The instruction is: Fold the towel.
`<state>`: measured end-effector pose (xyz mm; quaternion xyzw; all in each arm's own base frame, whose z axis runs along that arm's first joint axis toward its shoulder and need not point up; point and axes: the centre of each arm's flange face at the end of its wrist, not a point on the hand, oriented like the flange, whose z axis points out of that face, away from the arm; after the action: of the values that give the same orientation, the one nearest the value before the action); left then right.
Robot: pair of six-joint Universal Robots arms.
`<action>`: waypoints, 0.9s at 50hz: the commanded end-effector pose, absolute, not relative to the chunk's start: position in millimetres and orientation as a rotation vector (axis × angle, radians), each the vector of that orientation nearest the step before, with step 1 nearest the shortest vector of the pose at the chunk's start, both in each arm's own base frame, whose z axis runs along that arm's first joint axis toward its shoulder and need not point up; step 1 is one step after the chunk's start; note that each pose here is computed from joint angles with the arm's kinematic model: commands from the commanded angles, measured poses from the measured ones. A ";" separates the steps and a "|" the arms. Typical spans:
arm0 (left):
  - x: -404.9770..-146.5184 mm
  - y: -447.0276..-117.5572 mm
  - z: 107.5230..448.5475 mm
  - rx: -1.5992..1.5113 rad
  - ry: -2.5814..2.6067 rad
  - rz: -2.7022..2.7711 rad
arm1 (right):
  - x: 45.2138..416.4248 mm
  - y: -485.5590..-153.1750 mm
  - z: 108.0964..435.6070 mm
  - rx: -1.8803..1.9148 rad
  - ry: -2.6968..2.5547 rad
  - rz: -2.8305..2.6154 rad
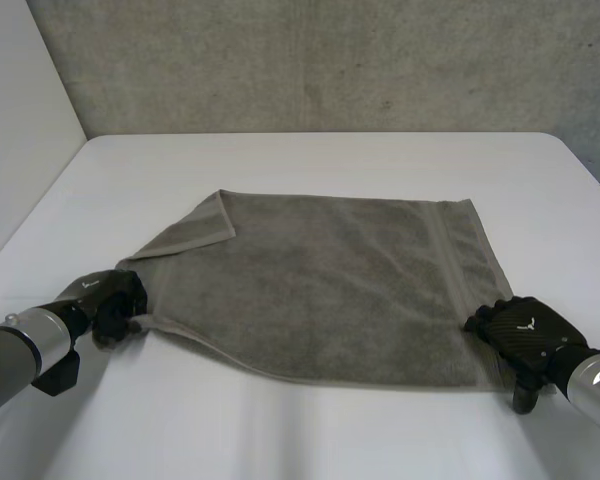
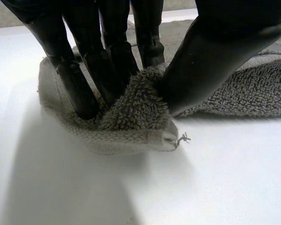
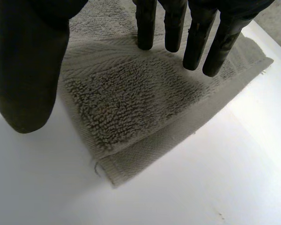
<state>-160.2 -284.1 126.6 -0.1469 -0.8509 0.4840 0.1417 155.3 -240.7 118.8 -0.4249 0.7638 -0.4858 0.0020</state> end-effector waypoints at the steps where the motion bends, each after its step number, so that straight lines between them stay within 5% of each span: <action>1: -160.3 -284.1 126.6 -0.425 -2.455 1.397 | 156.7 -246.5 118.3 -1.337 2.369 -1.593; 45: -160.3 -283.7 126.3 -0.424 -2.456 1.395 | 156.8 -268.2 122.6 -1.293 2.377 -1.712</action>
<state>-160.3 -284.0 126.2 -0.1469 -0.8512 0.4834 0.1421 155.2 -266.5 122.5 -0.4071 0.7408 -0.5336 -0.0277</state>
